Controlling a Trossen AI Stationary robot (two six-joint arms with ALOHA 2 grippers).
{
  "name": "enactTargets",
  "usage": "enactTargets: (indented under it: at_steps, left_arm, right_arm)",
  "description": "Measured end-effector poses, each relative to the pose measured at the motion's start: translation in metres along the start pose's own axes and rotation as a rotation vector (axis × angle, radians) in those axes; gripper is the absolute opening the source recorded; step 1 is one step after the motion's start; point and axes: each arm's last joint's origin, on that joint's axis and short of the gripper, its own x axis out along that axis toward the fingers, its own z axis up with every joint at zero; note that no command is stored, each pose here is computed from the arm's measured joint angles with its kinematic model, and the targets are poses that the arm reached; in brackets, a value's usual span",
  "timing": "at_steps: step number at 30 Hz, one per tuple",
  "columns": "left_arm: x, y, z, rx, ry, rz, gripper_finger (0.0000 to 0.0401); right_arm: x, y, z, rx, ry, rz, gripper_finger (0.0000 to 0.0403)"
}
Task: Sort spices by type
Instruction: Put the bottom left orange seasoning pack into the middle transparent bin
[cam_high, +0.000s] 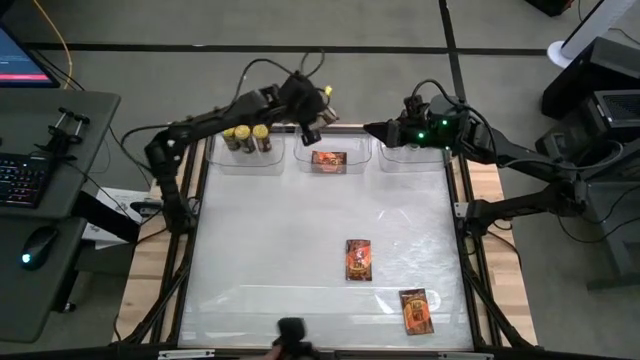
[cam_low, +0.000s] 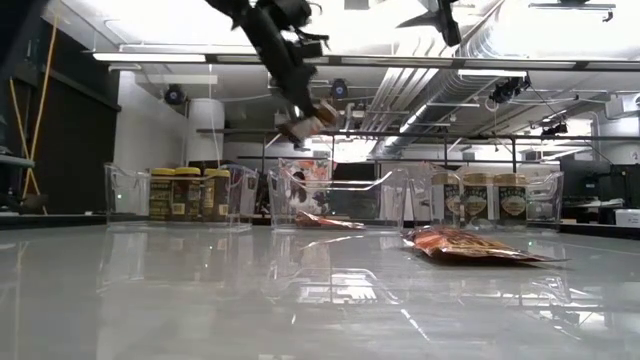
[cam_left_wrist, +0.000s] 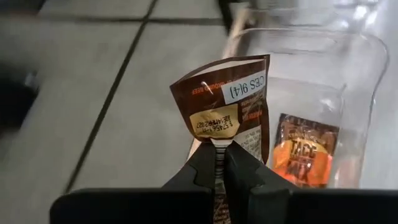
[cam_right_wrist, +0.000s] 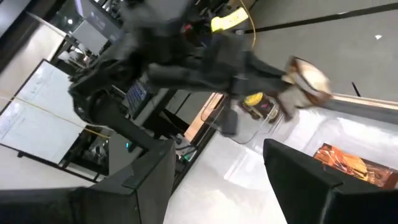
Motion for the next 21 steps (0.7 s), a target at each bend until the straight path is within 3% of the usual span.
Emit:
enactTargets:
  at_steps: [4, 9, 15, 21]
  left_arm:
    - [0.032, -0.005, 0.003, 0.184, -0.036, -0.128, 0.0000]
    - [0.070, -0.027, -0.006, 0.314, -0.003, -0.240, 0.0000]
    - [0.099, -0.050, -0.018, 0.353, 0.078, -0.307, 0.0000]
    - [0.104, -0.063, -0.018, 0.417, 0.082, -0.332, 0.0004]
  right_arm:
    - [0.000, 0.000, 0.000, 0.029, -0.005, -0.005, 0.0238]
    - [0.000, -0.002, 0.002, 0.092, -0.064, -0.058, 0.0238]
    - [0.000, -0.003, 0.003, 0.104, -0.101, -0.090, 0.0238]
    - [0.000, -0.003, 0.003, 0.088, -0.101, -0.092, 0.0238]
